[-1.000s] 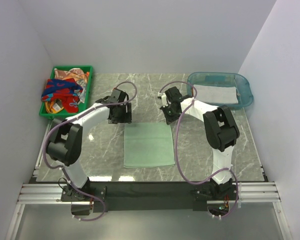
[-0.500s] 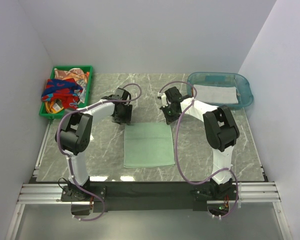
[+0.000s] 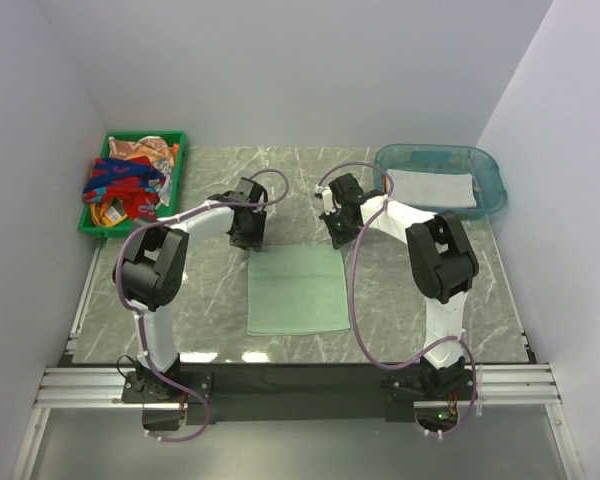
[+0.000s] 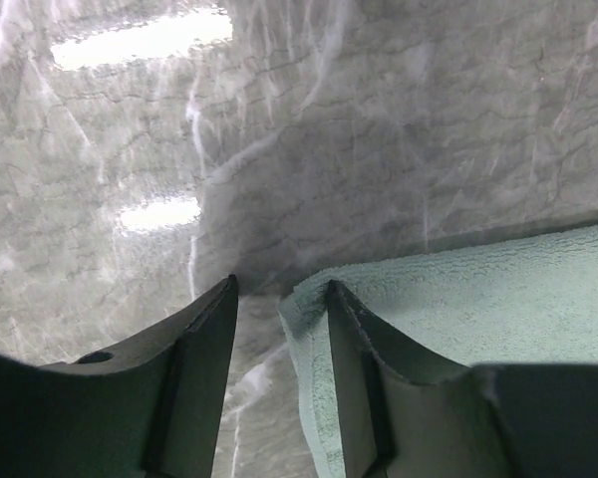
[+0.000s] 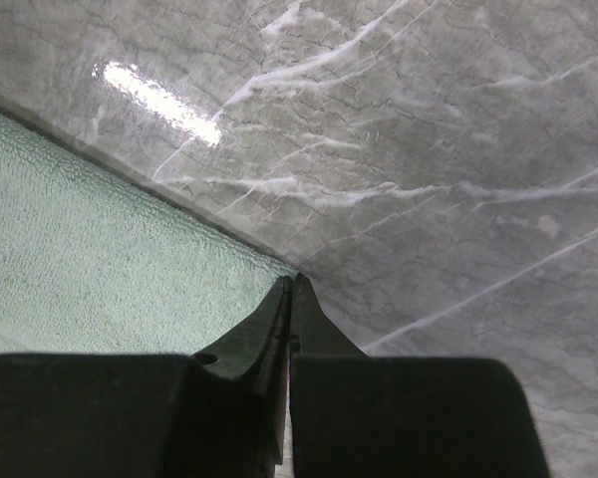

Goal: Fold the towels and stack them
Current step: Fold the towel

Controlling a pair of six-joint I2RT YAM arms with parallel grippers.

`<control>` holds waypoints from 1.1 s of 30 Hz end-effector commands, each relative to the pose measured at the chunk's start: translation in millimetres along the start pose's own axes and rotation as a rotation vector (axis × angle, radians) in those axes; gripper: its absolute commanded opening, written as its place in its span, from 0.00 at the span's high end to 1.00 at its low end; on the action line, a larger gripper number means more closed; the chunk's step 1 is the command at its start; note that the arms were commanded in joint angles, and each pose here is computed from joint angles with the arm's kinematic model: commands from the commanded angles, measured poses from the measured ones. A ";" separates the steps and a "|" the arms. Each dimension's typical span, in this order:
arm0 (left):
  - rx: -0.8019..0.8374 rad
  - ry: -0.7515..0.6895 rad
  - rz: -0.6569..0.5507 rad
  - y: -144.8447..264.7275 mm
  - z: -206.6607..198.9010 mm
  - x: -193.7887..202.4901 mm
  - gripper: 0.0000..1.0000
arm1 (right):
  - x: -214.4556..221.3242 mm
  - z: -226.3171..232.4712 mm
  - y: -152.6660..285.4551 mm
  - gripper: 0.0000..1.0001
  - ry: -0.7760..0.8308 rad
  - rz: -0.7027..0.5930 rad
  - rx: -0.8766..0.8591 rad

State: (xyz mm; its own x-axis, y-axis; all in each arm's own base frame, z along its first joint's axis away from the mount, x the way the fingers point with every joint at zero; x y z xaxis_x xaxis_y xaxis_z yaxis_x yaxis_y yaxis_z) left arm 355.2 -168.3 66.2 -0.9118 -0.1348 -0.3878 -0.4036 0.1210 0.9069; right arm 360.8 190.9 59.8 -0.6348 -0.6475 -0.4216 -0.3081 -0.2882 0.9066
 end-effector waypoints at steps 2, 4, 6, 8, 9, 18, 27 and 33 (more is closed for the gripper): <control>-0.061 -0.026 0.109 -19.1 2.0 31.5 0.56 | 37.7 17.1 -22.0 1.00 -0.003 0.165 -0.053; -0.077 -0.020 0.131 -23.7 3.6 37.2 0.62 | 36.5 17.6 -21.1 1.00 -0.003 0.160 -0.051; -0.089 -0.021 0.151 -26.2 5.9 41.1 0.65 | 37.6 17.6 -20.9 1.00 -0.007 0.159 -0.052; -0.103 -0.020 0.166 -30.5 8.5 44.3 0.70 | 37.9 18.4 -20.4 1.00 -0.009 0.155 -0.055; -0.104 -0.022 0.169 -31.3 8.4 45.2 0.71 | 37.5 18.6 -19.9 1.00 -0.009 0.153 -0.056; -0.119 -0.046 0.176 -36.9 12.3 43.8 0.99 | 27.3 14.2 -17.3 1.00 -0.011 0.124 -0.031; -0.108 -0.012 0.014 -26.2 22.1 -12.9 0.99 | -13.7 -10.7 -1.2 1.00 0.020 -0.005 0.108; -0.095 0.001 -0.137 -21.5 18.2 -58.0 0.99 | -46.7 -29.7 7.2 1.00 0.054 -0.097 0.182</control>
State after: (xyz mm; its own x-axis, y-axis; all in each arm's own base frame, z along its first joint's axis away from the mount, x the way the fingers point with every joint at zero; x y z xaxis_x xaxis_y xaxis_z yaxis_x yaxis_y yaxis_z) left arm 392.8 -162.8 67.0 -0.8880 -0.1572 -0.4322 -0.4489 0.0919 0.8888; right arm 381.7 199.0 70.5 -0.6049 -0.6544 -0.4537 -0.3928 -0.2503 0.8849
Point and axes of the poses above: each gripper's point midway between its finger pads, its own y axis back along the fingers, its own z axis along the line the jaws close on, x = y × z, the point moved 5 cm from there along y, back along the fingers, and after that the axes turned 14 degrees about y, right-handed, at the moved point
